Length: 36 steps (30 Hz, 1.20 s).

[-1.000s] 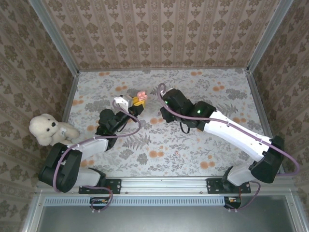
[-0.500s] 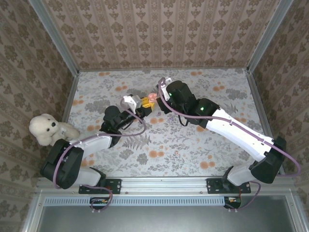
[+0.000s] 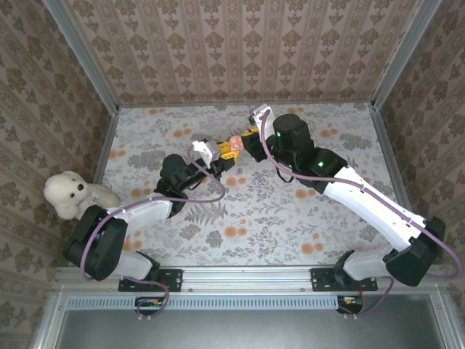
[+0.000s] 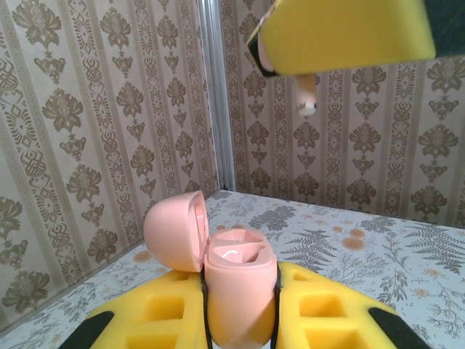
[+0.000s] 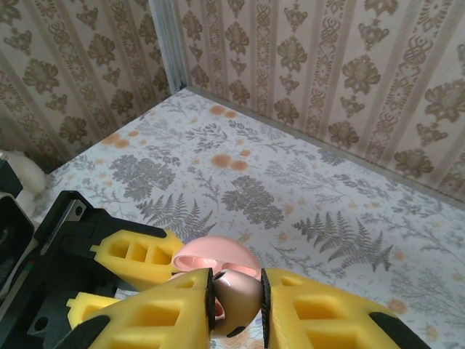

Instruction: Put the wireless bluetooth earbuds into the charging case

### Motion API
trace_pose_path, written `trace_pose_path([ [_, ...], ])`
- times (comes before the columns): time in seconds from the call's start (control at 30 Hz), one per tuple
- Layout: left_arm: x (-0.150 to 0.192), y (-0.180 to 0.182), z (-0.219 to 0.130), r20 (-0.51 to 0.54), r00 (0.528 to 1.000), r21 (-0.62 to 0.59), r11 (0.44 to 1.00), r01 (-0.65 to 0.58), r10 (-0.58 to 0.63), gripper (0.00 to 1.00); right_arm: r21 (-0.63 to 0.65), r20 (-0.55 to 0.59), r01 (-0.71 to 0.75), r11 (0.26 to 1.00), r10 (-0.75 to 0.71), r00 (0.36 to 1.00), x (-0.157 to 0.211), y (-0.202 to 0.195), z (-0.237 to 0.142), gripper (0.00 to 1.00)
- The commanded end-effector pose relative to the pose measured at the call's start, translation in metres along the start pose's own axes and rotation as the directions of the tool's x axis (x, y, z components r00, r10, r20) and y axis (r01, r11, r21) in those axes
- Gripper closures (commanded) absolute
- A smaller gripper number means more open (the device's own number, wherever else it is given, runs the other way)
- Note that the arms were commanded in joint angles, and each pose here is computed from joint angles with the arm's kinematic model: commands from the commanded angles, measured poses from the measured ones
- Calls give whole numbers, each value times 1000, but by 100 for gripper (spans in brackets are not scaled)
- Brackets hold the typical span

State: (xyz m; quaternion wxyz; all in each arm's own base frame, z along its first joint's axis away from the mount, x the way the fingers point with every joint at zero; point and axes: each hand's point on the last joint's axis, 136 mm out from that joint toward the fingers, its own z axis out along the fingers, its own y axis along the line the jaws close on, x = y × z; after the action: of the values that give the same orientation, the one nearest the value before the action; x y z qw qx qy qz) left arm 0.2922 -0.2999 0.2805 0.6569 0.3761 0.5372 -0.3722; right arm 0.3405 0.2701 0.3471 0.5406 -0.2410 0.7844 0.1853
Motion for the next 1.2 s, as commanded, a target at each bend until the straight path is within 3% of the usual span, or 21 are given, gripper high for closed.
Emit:
trace_pose_path([
  [0.0,-24,-2,7,67,997,21,999,-37,35,100,-87,61,-30,996,36,998,-14,7,-9,75],
  [0.4,-32,-4,10,80,996,38,999,-39,36,100,-121,35,-62,991,67,997,-7,6,-3,75],
  [1.17,-36,-8,14,87,996,54,998,-31,26,100,-64,39,-38,997,41,998,-1,-3,10,75],
])
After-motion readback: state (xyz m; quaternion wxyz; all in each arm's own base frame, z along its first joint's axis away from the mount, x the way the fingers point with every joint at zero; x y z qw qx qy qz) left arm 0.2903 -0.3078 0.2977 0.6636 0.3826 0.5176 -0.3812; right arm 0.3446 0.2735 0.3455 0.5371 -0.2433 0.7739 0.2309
